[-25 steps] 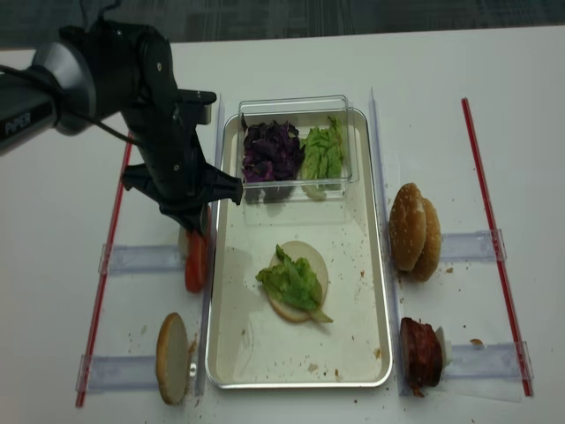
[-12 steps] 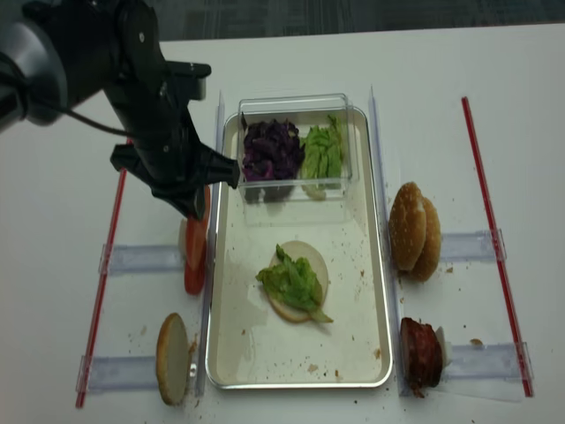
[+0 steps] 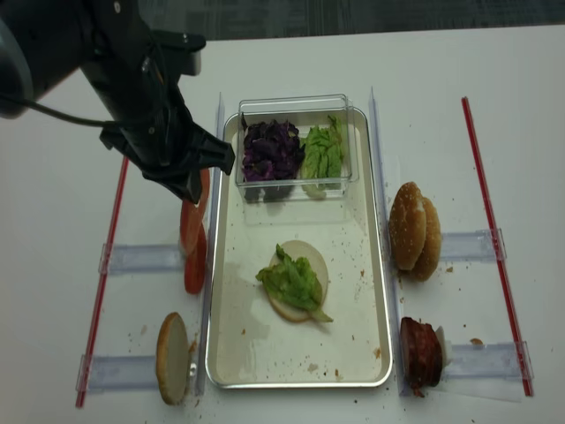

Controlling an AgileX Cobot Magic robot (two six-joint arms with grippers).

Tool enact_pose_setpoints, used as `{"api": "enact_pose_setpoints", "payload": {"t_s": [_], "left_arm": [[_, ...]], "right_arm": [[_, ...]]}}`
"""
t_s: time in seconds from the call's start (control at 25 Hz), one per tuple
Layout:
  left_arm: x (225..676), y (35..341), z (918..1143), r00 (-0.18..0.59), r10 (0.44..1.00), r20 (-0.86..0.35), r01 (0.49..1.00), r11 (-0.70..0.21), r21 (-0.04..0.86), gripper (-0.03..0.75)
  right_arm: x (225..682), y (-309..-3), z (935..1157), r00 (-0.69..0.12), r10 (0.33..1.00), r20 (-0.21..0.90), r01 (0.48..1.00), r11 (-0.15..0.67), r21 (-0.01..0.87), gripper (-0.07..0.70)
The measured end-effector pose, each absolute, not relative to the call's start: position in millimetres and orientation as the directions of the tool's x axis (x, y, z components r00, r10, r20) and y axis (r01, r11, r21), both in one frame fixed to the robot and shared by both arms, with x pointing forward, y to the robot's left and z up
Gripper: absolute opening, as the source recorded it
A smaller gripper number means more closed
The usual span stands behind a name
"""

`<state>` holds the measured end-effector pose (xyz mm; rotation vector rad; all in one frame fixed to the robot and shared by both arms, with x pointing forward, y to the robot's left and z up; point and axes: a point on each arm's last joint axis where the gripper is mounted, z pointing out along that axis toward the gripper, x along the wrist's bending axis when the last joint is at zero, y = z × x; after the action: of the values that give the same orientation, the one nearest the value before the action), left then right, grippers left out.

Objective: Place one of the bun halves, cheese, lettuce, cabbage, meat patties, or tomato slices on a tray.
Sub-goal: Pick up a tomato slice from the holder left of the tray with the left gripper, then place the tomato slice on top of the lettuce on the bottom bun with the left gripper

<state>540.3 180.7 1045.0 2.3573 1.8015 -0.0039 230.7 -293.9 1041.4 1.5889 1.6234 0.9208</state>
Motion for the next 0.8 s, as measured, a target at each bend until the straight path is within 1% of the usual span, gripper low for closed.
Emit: {"api": "enact_pose_setpoints", "payload": {"t_s": [0.08, 0.16, 0.32, 0.44, 0.6, 0.8], "left_arm": [[539.2, 178.1, 1045.3, 0.295, 0.946, -0.135, 0.951, -0.277, 0.136, 0.062], [537.2, 173.4, 1045.9, 0.345, 0.921, -0.183, 0.936, -0.323, 0.14, 0.062], [531.7, 159.9, 1049.6, 0.426, 0.843, -0.328, 0.904, -0.393, 0.165, 0.062], [528.4, 153.0, 1052.6, 0.467, 0.787, -0.402, 0.884, -0.429, 0.187, 0.062], [528.6, 146.7, 1052.1, 0.484, 0.744, -0.46, 0.874, -0.441, 0.206, 0.062], [537.1, 135.7, 1033.2, 0.477, 0.691, -0.543, 0.871, -0.454, 0.188, 0.062]], "right_arm": [[230.7, -293.9, 1041.4, -0.026, 1.0, 0.011, 0.521, 0.004, 0.853, 0.571], [230.7, -293.9, 1041.4, -0.026, 1.0, 0.011, 0.521, 0.004, 0.853, 0.571], [230.7, -293.9, 1041.4, -0.026, 1.0, 0.011, 0.521, 0.004, 0.853, 0.571], [230.7, -293.9, 1041.4, -0.026, 1.0, 0.011, 0.521, 0.004, 0.853, 0.571], [230.7, -293.9, 1041.4, -0.026, 1.0, 0.011, 0.521, 0.004, 0.853, 0.571], [230.7, -293.9, 1041.4, -0.026, 1.0, 0.011, 0.521, 0.004, 0.853, 0.571]]}}
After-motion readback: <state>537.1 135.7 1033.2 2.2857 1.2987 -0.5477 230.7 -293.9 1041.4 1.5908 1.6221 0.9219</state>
